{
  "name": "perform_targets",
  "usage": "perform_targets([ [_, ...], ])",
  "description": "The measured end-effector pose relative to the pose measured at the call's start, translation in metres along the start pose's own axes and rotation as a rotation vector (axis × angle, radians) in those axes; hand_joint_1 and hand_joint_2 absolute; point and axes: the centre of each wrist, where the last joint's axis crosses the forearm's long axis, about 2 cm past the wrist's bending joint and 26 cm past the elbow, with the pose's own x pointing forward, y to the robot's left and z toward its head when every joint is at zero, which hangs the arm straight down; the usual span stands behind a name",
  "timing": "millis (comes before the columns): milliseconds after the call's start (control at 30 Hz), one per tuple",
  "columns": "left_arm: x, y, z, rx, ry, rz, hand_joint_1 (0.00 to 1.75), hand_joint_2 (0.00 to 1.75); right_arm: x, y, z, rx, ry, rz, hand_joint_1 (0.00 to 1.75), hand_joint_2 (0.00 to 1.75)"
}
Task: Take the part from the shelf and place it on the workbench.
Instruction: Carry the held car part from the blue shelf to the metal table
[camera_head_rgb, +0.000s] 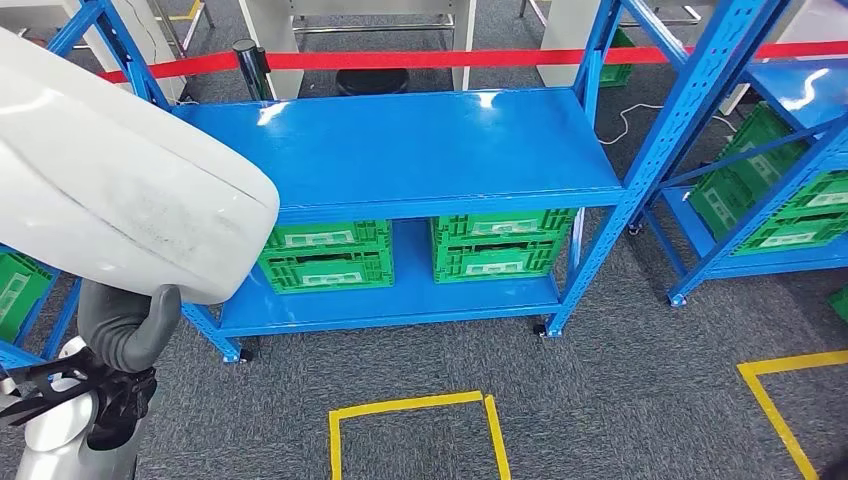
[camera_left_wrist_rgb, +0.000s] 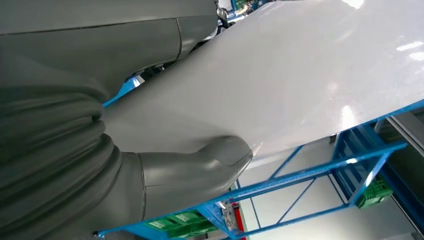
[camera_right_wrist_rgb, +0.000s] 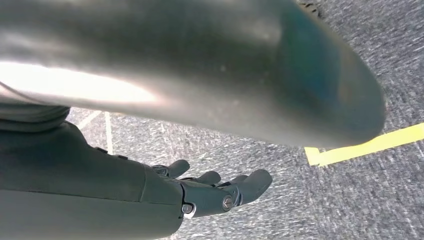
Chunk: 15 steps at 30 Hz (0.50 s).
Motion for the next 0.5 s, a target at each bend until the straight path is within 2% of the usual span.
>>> perform_targets([
  [500, 0.0056, -0.0013, 0.0009, 0.019, -0.001, -0.045, 1.75, 1.75, 0.001, -0.0011, 0.0, -0.011, 0.021, 0.02, 0.0, 0.0],
])
